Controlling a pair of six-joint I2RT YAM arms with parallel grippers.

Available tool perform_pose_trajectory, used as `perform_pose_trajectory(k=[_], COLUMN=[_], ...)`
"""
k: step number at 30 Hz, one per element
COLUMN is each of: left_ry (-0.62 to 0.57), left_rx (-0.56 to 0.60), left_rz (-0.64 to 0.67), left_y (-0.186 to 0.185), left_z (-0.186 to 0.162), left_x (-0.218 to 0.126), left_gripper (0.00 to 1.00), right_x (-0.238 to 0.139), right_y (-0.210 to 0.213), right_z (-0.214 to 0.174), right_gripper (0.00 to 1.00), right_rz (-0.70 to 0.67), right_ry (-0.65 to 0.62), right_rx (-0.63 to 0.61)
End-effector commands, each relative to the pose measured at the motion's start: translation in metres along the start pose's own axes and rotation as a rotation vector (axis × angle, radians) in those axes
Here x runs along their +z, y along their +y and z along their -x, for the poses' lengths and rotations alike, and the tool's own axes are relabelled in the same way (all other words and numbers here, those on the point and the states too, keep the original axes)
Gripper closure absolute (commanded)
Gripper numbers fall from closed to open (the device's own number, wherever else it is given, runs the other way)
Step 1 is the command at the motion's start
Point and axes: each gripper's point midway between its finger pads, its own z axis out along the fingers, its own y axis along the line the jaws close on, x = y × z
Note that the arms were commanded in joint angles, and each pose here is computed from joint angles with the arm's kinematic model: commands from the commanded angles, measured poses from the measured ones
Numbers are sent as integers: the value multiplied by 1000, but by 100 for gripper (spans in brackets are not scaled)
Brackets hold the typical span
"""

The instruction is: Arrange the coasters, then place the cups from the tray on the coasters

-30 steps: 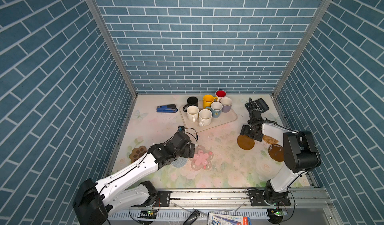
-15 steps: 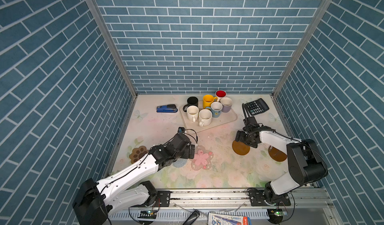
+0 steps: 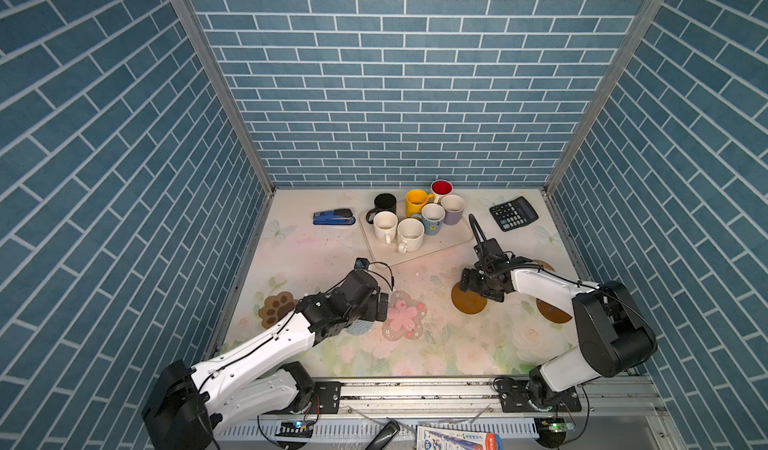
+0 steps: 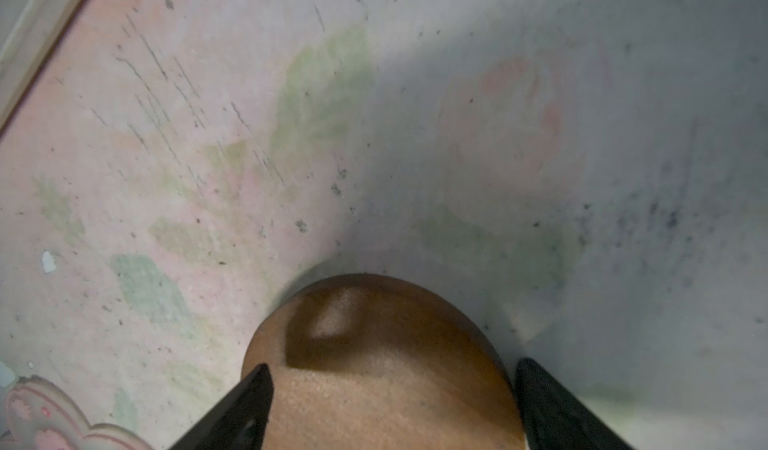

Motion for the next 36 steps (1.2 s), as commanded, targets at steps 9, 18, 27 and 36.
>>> perform_pose_trajectory(k=[9, 18, 27, 36], left_ry=[3, 6, 0, 22], left_rx=[-15, -14, -5, 18], left_rz=[20, 32, 46, 54], left_y=[11, 13, 11, 7], left_z=[-10, -10, -3, 1], left_x=[-2, -3, -3, 1], left_gripper=[1, 1, 1, 1], right_x=[2, 11, -8, -35], right_y=[12, 34, 34, 51], right_z=[-30, -58, -66, -28], right_gripper=[10, 12, 14, 7], right_rz=[-51, -51, -29, -31], right_ry=[63, 129, 114, 31], right_rx=[-101, -264, -305, -326])
